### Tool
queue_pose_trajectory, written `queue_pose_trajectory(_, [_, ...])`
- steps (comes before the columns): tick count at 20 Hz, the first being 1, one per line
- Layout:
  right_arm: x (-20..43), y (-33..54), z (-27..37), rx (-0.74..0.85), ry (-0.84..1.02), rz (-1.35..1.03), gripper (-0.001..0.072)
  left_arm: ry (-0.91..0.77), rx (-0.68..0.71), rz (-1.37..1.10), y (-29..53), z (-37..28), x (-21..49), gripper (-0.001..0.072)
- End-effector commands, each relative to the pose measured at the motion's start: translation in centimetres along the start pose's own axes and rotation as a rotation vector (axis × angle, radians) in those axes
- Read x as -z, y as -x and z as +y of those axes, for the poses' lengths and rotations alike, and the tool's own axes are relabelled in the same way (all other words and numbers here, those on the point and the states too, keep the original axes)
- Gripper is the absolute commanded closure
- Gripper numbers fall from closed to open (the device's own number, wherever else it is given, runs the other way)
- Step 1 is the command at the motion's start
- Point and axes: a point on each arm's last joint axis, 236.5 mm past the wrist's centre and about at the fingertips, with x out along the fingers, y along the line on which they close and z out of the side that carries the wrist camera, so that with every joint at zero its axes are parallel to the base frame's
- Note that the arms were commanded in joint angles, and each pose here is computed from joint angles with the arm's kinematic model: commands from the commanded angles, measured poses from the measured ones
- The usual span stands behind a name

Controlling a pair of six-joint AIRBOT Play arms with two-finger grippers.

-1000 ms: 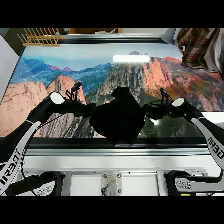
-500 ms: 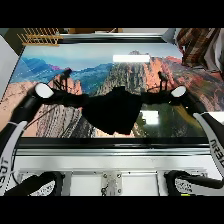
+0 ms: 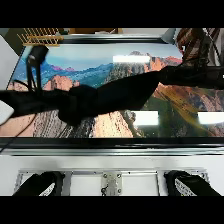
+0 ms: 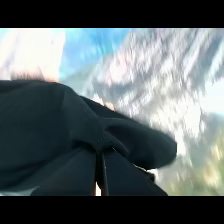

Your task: Fold the clothes and pants, and hang the long-sleeved shirts on hangers.

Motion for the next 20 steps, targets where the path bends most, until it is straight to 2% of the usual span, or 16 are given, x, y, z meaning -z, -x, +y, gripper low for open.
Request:
queue_pose_trajectory(1, [4.6, -0.4, -2.0, 0.077, -0.024, 0.14, 0.0704, -0.023, 0.015, 0.149, -3.5, -1.4, 7.3, 0.0206])
queue_pose_trajectory(2, [5.7, -1.1, -2.5, 0.081, -0.04, 0.165, 0.0704, -0.01, 0.0, 0.182, -5.0, -1.0, 9.0, 0.0109])
queue_pose_trajectory(6, [7.7, -2.0, -3.3, 0.085, -0.065, 0.214, 0.0703, 0.077, -0.156, 0.189, -6.9, 5.3, 8.0, 0.0108])
queue_pose_trajectory(11, [7.8, -2.0, -3.2, 0.083, -0.066, 0.214, 0.0703, 0.401, -0.351, 0.153, -8.6, 19.1, 4.9, 0.0109])
queue_pose_trajectory(16, [7.8, -2.0, -3.2, 0.083, -0.066, 0.214, 0.0703, 0.66, -0.378, 0.337, -12.3, 26.4, 11.8, 0.0109])
queue_pose_trajectory(20, [7.7, -2.0, -3.2, 0.083, -0.066, 0.213, 0.0703, 0.738, -0.339, 0.444, -15.5, 26.2, 17.7, 0.0109])
